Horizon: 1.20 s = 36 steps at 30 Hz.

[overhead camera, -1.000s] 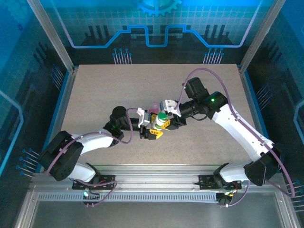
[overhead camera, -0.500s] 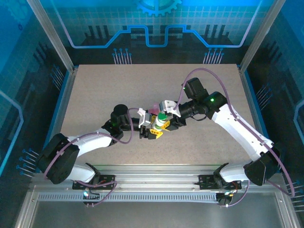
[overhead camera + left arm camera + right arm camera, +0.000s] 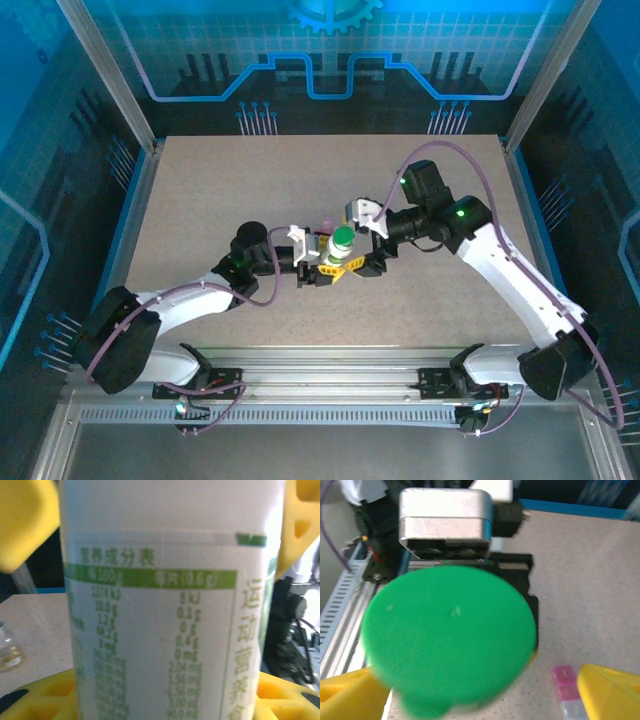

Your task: Sort the pills into containers

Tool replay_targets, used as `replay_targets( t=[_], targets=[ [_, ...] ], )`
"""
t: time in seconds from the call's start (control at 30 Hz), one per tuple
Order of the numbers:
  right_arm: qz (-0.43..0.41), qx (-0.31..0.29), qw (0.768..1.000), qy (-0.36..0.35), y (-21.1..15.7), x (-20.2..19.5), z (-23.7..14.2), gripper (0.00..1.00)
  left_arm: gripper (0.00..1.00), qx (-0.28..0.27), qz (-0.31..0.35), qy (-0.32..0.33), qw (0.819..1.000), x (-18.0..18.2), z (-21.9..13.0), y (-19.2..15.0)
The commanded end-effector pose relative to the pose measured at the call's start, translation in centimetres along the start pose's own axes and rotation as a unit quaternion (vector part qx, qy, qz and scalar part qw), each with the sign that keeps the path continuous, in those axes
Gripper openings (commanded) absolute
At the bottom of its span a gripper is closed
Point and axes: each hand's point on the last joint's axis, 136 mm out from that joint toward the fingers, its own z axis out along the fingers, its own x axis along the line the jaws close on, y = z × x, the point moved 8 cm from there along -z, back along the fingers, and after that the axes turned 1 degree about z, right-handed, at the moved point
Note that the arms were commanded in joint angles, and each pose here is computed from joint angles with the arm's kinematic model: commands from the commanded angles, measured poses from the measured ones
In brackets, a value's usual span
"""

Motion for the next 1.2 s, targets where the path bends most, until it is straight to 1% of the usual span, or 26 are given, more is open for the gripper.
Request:
replay_targets(
  t=[0.0, 0.07, 0.1, 0.2, 0.3, 0.37, 0.43, 0.53, 0.67, 0.8, 0.97, 1.17],
  targets=[
    [0.025, -0.032, 0.995, -0.087, -0.1, -0.5, -1.8, 0.97, 0.0, -0.02, 0.003, 0.079, 0.997, 1.1, -0.5, 0.9],
    [0.049, -0.053, 0.987, -0.145, -0.7, -0.8, -2.4, 0.97, 0.0, -0.011, -0.015, 0.115, 0.993, 1.5, -0.7, 0.4],
    [0.062, -0.063, 0.981, -0.174, -1.2, -0.7, -2.6, 0.97, 0.0, -0.005, -0.027, 0.143, 0.989, 1.9, -1.0, 0.1],
    [0.092, -0.102, 0.957, -0.254, -2.5, -0.6, -3.2, 0.97, 0.0, 0.032, -0.056, 0.199, 0.978, 2.4, -1.7, -1.0],
    [0.135, -0.136, 0.929, -0.317, -4.4, -0.3, -3.4, 0.96, 0.0, 0.069, -0.079, 0.227, 0.968, 2.4, -2.4, -1.6],
    [0.151, -0.161, 0.915, -0.339, -5.4, 0.1, -3.5, 0.96, 0.0, 0.105, -0.091, 0.233, 0.963, 2.3, -2.7, -2.1],
    [0.156, -0.18, 0.904, -0.356, -6.4, 0.6, -3.4, 0.97, 0.0, 0.151, -0.102, 0.231, 0.956, 2.2, -2.8, -2.8],
    [0.168, -0.183, 0.888, -0.387, -8.2, 0.7, -3.1, 0.98, 0.0, 0.205, -0.109, 0.216, 0.948, 2.2, -2.8, -3.4],
    [0.181, -0.177, 0.872, -0.42, -10.3, 0.6, -2.5, 0.99, 0.0, 0.255, -0.101, 0.172, 0.946, 2.1, -2.8, -3.7],
    [0.21, -0.184, 0.859, -0.429, -11.7, 0.6, -2.1, 0.99, 0.0, 0.296, -0.102, 0.136, 0.94, 2.2, -2.8, -4.2],
    [0.232, -0.196, 0.854, -0.423, -12.3, 1.0, -1.9, 0.99, 0.0, 0.363, -0.11, 0.122, 0.917, 3.5, -3.1, -5.8],
    [0.241, -0.197, 0.848, -0.429, -12.5, 1.3, -2.2, 0.99, 0.0, 0.395, -0.132, 0.127, 0.9, 5.8, -3.8, -7.2]
  ],
)
